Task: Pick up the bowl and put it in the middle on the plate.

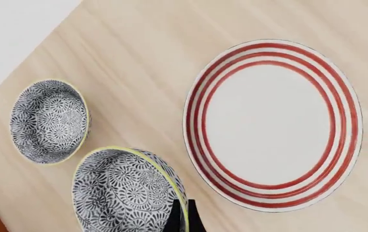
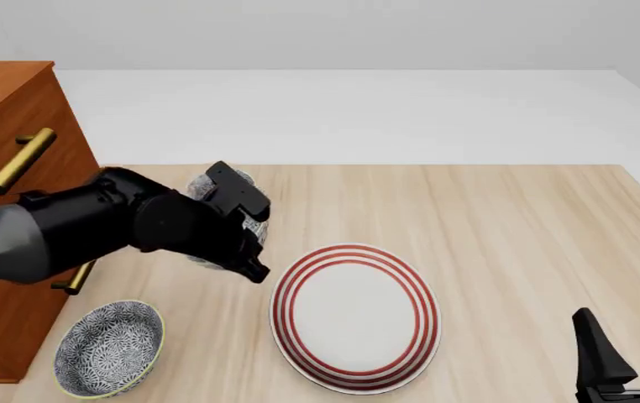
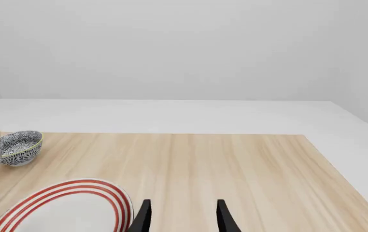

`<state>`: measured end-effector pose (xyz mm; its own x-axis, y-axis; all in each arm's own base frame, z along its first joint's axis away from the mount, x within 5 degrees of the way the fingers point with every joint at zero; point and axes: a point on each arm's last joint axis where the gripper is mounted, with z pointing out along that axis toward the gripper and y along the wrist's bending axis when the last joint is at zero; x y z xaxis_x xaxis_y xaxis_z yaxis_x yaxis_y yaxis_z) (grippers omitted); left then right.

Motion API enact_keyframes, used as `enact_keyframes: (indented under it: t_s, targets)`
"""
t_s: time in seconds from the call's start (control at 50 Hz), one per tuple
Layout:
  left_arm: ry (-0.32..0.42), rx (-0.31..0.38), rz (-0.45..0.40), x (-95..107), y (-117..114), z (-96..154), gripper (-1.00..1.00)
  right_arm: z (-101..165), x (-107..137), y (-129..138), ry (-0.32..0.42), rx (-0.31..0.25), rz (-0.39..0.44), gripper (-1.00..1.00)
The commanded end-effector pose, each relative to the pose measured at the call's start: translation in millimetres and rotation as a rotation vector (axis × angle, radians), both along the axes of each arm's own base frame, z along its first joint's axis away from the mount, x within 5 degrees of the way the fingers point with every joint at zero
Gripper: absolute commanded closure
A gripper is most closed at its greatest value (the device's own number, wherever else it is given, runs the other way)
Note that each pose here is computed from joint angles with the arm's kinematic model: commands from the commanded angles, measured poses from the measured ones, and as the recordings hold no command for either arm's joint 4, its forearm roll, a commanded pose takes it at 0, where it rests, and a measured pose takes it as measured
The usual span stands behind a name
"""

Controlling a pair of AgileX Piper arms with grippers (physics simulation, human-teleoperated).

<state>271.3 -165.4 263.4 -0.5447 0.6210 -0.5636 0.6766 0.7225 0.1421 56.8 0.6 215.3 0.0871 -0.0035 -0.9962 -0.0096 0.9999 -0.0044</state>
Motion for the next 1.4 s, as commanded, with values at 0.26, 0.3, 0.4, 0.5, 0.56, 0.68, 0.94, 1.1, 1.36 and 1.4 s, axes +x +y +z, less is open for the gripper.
enact_keyframes:
  t_s: [0.26,0.3,0.4,0.5,0.56,0.68,0.94,1.1,1.36,1.4]
  targets:
    - [-0.03,-0.03,-0.138,0.7,-62.6,13.7,1.0,0.0,0.0,0.0,0.0,0.0,0.0,-1.0]
    - [-0.028,-0.034,-0.142,0.8,-67.3,12.8,1.0,0.0,0.0,0.0,0.0,0.0,0.0,-1.0]
    - [-0.024,-0.039,-0.183,-3.2,-87.0,13.3,1.0,0.0,0.0,0.0,0.0,0.0,0.0,-1.0]
    - [-0.02,-0.043,-0.2,-6.1,-96.5,10.0,1.0,0.0,0.0,0.0,0.0,0.0,0.0,-1.0]
    - [-0.008,-0.034,-0.219,-10.6,-102.4,2.8,1.0,0.0,0.0,0.0,0.0,0.0,0.0,-1.0]
    - [-0.015,-0.036,-0.239,-13.8,-107.5,3.7,1.0,0.0,0.0,0.0,0.0,0.0,0.0,-1.0]
    - [-0.021,-0.022,-0.295,-19.1,-121.6,-0.8,1.0,0.0,0.0,0.0,0.0,0.0,0.0,-1.0]
    - [-0.005,-0.02,-0.319,-26.1,-135.0,-8.7,1.0,0.0,0.0,0.0,0.0,0.0,0.0,-1.0]
    - [0.033,-0.007,-0.352,-44.1,-146.6,-30.0,1.0,0.0,0.0,0.0,0.0,0.0,0.0,-1.0]
    - [0.034,-0.006,-0.356,-45.2,-147.4,-30.9,1.0,0.0,0.0,0.0,0.0,0.0,0.0,-1.0]
